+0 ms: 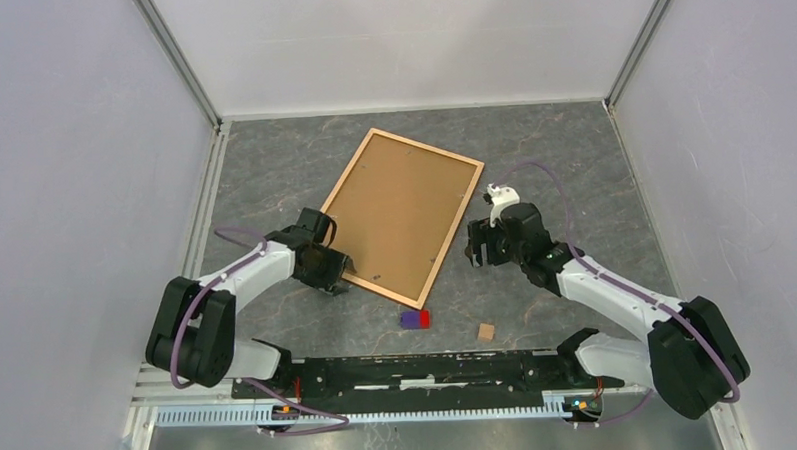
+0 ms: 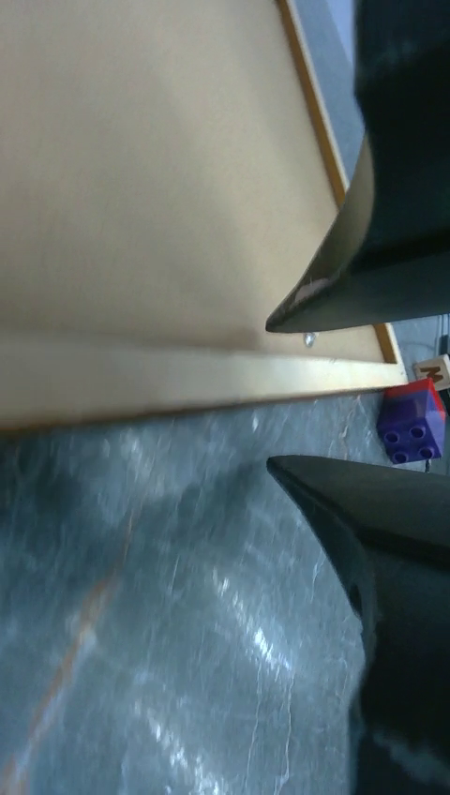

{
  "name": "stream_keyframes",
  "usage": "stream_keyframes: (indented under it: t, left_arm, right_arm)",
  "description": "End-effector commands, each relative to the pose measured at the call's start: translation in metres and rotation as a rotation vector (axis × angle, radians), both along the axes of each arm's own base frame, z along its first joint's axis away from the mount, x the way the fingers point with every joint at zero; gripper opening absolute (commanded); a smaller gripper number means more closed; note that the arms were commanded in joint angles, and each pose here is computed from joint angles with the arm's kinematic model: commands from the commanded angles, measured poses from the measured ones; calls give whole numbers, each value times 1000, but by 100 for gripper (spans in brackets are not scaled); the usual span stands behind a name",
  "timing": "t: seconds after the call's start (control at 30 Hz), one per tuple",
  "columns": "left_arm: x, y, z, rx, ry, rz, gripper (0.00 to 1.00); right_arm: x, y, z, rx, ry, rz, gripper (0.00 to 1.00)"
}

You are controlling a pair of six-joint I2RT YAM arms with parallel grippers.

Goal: Put the photo into the frame

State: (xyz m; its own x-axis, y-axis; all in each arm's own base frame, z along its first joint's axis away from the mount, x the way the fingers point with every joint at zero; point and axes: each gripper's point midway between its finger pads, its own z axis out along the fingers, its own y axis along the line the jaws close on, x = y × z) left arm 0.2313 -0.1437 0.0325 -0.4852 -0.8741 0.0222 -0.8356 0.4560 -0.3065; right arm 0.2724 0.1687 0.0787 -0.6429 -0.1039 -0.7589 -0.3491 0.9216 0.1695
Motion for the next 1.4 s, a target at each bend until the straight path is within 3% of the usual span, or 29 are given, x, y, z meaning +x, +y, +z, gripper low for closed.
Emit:
stream_keyframes:
  t: [0.0, 0.27, 0.4, 0.5, 0.73, 0.87, 1.13, 1.23, 1.37]
  left_arm:
    - [0, -4, -13, -43, 8, 88, 49]
    - [9, 13, -24, 108, 10, -15, 25]
    - [25, 25, -28, 249, 29, -283, 2]
    - [39, 43, -25, 389, 29, -452, 2]
    - [62, 57, -22, 511, 24, -770, 2]
    - [68, 49, -19, 477, -2, -883, 2]
    - [75, 56, 9, 590, -52, -1059, 2]
    - [81, 48, 12, 563, -79, -1104, 2]
    - [90, 39, 18, 570, -116, -1142, 2]
  right_arm:
    - [1, -6, 2, 19, -31, -14, 80]
    - [5, -8, 0, 11, -14, -24, 79]
    - [11, -19, 6, -6, -38, -60, 79]
    - [20, -31, 12, -23, -55, -93, 79]
    - [44, -60, 26, -49, -79, -171, 79]
    - [59, -65, 31, -49, -87, -186, 80]
    - [95, -73, 32, -105, -64, -160, 83]
    - [107, -67, 24, -99, -29, -92, 84]
    - [124, -84, 6, -197, 27, -98, 83]
